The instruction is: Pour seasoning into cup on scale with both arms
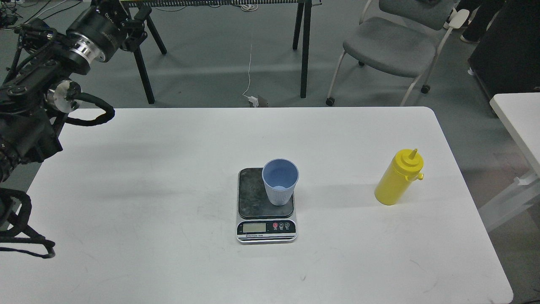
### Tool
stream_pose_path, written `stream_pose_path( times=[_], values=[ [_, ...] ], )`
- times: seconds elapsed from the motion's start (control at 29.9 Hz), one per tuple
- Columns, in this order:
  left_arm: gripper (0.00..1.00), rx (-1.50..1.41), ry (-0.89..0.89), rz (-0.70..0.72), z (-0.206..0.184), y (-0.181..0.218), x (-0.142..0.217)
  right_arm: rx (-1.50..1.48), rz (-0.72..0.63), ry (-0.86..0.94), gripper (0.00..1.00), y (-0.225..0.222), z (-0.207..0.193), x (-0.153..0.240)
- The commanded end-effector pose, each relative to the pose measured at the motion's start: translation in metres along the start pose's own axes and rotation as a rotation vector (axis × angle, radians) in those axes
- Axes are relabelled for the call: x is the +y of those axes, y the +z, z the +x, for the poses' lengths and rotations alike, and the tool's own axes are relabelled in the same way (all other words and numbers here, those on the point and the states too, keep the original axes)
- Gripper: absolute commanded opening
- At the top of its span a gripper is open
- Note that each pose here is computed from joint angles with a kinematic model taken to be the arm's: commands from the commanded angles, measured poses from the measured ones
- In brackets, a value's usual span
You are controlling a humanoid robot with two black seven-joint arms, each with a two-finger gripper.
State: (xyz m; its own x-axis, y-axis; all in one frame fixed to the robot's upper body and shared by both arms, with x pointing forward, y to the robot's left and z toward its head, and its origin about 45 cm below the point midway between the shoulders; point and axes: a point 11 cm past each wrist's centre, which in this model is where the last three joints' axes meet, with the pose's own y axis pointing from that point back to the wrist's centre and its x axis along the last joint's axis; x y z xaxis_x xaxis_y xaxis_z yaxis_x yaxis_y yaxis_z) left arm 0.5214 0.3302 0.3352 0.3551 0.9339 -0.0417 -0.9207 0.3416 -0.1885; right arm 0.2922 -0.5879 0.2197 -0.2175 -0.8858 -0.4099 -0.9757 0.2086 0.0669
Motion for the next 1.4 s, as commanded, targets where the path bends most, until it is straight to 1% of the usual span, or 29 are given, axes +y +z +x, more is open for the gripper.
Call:
stream_pose_path(
  times=[0.0, 0.07, 0.1, 0.2, 0.27, 0.37, 0.4, 0.47, 0.5, 0.7, 0.87, 1.07, 1.37],
  values=[
    [0.99, 0.004, 0.002, -0.007, 0.0, 0.002, -0.001, 0.233, -0.027, -0.101, 0.99, -0.049, -0.04, -0.06],
    [0.99, 0.004, 0.002, -0.007, 0.0, 0.002, -0.001, 0.382, -0.045, -0.19, 0.99, -0.068, -0.084, -0.093],
    [0.99, 0.003, 0.003, -0.007, 0.001, 0.002, -0.001, 0.436, -0.055, -0.226, 0.99, -0.068, -0.104, -0.106],
    [0.99, 0.0, 0.006, -0.009, 0.002, 0.004, 0.0, 0.533, -0.107, -0.314, 0.99, -0.053, -0.16, -0.137],
    [0.99, -0.004, 0.009, -0.007, 0.004, 0.004, 0.001, 0.537, -0.155, -0.352, 0.99, -0.046, -0.196, -0.151],
    [0.99, -0.014, 0.024, -0.007, 0.011, 0.007, 0.004, 0.452, -0.304, -0.405, 0.99, 0.003, -0.241, -0.16],
    [0.99, -0.018, 0.029, -0.005, 0.014, 0.007, 0.006, 0.376, -0.353, -0.428, 0.99, 0.02, -0.258, -0.16],
    [0.99, -0.021, 0.032, -0.003, 0.017, 0.007, 0.007, 0.22, -0.394, -0.457, 0.99, 0.036, -0.281, -0.159],
    [0.99, -0.023, 0.037, -0.004, 0.019, 0.008, 0.008, 0.167, -0.39, -0.469, 0.99, 0.038, -0.289, -0.159],
    [0.99, -0.02, 0.043, -0.004, 0.021, 0.007, 0.01, -0.038, -0.372, -0.563, 0.99, 0.056, -0.326, -0.15],
    [0.99, -0.011, 0.048, -0.015, 0.021, 0.01, 0.009, -0.206, -0.318, -0.64, 0.99, 0.05, -0.347, -0.141],
    [0.99, -0.015, 0.051, -0.021, 0.024, 0.014, 0.009, -0.256, -0.305, -0.661, 0.99, 0.055, -0.353, -0.136],
    [0.99, -0.012, 0.053, -0.017, 0.024, 0.011, 0.011, -0.25, -0.31, -0.656, 0.99, 0.057, -0.352, -0.136]
  ],
)
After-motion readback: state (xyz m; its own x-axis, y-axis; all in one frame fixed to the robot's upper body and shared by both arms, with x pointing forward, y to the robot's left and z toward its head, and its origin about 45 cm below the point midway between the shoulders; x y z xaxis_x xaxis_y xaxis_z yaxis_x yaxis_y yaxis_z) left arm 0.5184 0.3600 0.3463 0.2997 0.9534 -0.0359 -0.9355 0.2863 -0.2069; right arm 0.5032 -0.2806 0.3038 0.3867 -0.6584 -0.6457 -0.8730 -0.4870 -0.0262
